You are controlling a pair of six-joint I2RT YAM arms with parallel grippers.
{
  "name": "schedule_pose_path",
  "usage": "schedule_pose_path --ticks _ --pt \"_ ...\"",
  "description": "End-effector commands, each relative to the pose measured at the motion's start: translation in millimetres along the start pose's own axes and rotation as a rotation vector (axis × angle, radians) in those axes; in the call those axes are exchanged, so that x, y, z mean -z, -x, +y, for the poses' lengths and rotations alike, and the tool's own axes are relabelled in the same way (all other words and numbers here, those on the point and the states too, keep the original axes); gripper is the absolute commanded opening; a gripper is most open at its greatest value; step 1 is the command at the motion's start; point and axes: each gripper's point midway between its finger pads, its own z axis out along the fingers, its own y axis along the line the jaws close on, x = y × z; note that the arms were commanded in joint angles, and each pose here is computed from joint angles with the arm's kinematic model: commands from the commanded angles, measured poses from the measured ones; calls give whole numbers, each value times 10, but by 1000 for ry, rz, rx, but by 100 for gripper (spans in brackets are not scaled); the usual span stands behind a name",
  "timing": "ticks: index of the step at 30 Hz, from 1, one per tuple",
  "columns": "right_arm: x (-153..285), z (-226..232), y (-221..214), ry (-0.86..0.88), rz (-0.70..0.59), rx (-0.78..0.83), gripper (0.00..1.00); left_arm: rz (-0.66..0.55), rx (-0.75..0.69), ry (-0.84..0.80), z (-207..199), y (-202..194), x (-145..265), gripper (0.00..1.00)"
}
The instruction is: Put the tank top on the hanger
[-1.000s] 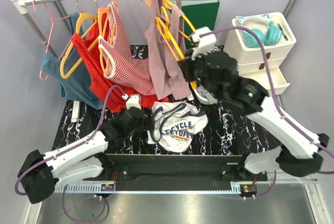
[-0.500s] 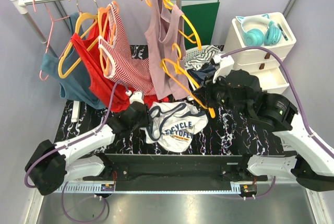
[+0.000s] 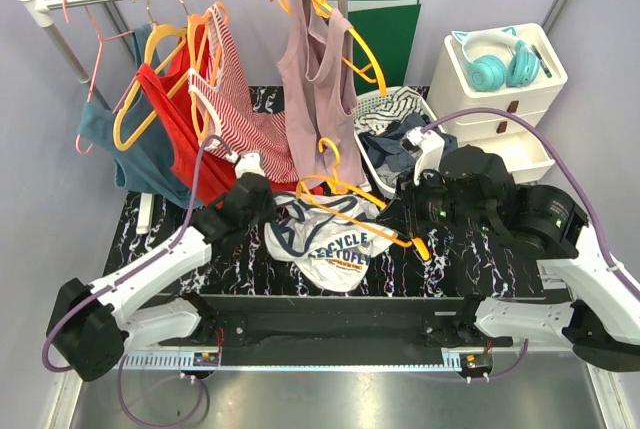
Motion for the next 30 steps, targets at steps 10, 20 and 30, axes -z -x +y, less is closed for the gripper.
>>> schedule_pose_path --ticks 10,20,30 --pt "-285 172 -156 120 28 5 0 -139 -7 -55 -193 655 360 0" --pt "-732 234 155 161 -176 2 0 -147 -62 -268 -550 891 801 0" --pt "-798 308 377 210 -315 -14 0 -225 -2 -313 -667 1297 1185 10"
